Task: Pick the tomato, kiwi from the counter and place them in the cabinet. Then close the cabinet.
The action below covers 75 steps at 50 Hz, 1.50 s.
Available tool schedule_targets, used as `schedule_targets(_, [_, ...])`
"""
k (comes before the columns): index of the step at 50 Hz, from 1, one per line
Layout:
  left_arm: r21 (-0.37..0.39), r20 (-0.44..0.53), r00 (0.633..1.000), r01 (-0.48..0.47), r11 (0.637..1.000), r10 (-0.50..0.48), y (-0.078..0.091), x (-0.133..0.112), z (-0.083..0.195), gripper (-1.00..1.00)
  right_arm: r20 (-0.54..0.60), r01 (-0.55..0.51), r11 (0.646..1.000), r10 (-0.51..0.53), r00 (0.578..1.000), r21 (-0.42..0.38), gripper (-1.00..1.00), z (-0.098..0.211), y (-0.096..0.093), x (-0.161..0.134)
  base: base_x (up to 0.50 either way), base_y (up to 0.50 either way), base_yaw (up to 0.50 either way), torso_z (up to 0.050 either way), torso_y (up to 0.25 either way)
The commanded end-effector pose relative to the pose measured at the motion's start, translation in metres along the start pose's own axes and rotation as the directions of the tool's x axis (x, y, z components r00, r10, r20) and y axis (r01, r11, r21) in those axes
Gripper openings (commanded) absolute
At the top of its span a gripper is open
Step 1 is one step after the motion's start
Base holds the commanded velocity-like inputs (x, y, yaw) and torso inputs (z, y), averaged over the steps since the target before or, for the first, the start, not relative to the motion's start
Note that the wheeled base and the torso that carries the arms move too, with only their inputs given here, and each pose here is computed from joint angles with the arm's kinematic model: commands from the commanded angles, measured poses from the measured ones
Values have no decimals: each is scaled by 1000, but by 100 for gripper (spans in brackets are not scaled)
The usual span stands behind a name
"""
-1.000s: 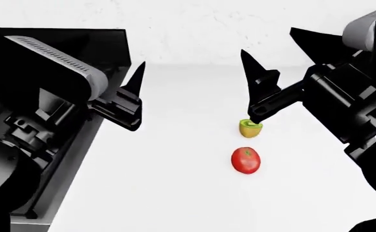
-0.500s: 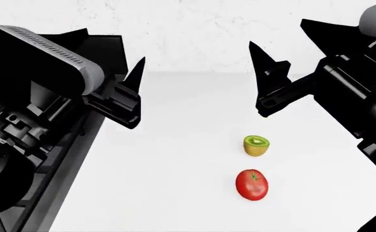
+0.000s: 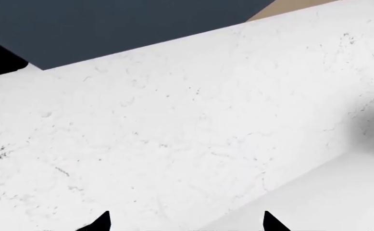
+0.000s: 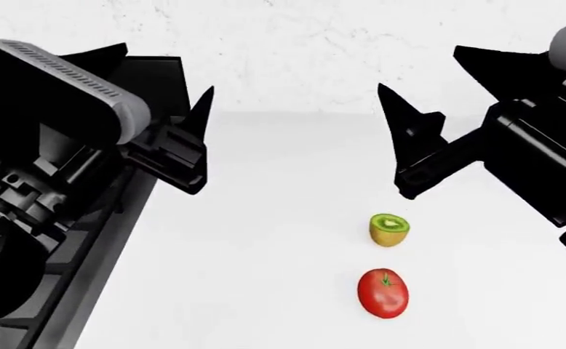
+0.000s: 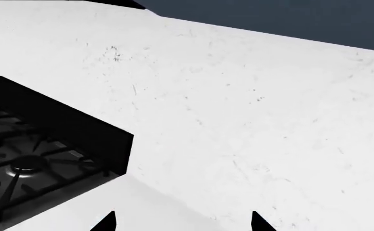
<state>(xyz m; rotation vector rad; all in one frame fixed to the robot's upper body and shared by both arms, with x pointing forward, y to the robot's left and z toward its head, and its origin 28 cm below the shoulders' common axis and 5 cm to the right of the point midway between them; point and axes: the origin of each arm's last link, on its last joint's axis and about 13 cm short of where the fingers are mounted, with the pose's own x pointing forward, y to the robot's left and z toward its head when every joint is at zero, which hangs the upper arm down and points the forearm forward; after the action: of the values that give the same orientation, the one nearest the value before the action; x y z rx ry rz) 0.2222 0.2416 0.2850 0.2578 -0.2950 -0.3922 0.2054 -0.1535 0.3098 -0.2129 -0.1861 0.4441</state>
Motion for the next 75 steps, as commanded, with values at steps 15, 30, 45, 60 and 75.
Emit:
schedule_targets(15, [-4,-5,1000,-9,1000,9,1,-1,-3,100,-263,-240,970,219,939,-49,100,3,-4,-66,0,0,0,0,0])
schedule_targets(30, [2,-16,1000,-12,1000,12,1,-2,-1,100,-440,-343,939,320,839,29,100,-18,0,-74,0,0,0,0,0])
schedule_targets(45, [11,-17,1000,-19,1000,20,2,-3,-1,100,-542,-350,935,322,776,55,100,-30,2,-68,0,0,0,0,0])
schedule_targets(60, [5,-18,1000,-20,1000,20,2,-4,-4,100,-575,-332,936,338,745,121,100,-61,7,-61,0,0,0,0,0])
schedule_targets(75, [-4,-16,1000,-23,1000,23,2,-4,-7,100,-591,-302,942,326,737,143,100,-82,6,-52,0,0,0,0,0])
